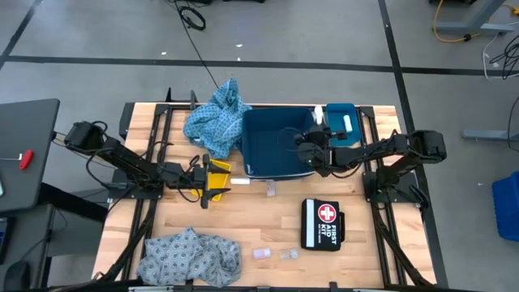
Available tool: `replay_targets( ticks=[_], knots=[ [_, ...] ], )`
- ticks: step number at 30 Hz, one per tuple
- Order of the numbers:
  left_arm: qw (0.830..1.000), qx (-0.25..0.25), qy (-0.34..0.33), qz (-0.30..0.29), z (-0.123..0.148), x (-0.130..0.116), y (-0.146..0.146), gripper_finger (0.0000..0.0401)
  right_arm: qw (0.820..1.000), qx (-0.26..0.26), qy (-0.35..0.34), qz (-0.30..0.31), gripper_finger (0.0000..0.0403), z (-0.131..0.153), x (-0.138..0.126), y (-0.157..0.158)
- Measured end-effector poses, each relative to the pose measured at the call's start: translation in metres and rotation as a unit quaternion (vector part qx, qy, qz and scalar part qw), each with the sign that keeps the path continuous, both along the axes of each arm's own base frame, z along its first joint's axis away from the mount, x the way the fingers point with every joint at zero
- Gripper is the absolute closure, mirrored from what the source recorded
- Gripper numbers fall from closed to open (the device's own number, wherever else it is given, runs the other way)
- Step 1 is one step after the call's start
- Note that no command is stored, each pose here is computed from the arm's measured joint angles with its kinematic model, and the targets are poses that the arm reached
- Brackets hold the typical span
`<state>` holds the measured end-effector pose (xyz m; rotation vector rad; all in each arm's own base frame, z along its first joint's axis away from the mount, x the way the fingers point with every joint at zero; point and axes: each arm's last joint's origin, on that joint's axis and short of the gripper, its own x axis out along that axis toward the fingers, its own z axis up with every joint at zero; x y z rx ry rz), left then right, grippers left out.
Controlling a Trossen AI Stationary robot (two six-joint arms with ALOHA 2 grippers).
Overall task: Pick & place medical supplies in basket/bin
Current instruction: Put the bottom white rolled gauze into the blue bin
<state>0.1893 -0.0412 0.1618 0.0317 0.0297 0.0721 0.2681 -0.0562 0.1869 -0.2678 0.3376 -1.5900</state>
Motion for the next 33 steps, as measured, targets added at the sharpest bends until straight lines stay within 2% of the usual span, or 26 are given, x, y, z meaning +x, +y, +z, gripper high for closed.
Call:
replay_targets(
  ticks=[9,16,24,33],
  knots=[
    [1.0,-0.008,0.007,0.0,-0.002,0.0,0.0,0.0119,0.998,0.005,0.003,-0.064,0.0356,-0.004,-0.012,-0.035],
    [1.0,-0.015,0.013,-0.002,-0.003,0.0,0.0,0.0119,0.995,0.026,-0.017,-0.09,0.0356,-0.008,-0.023,-0.059],
    [1.0,-0.019,0.013,-0.004,-0.003,0.0,0.0,0.0119,0.989,0.098,-0.044,-0.099,0.0356,-0.014,-0.046,-0.082],
    [1.0,-0.021,0.013,-0.01,-0.003,0.0,-0.001,0.0119,0.976,0.198,-0.02,-0.092,0.0356,-0.014,-0.069,-0.087]
  ],
)
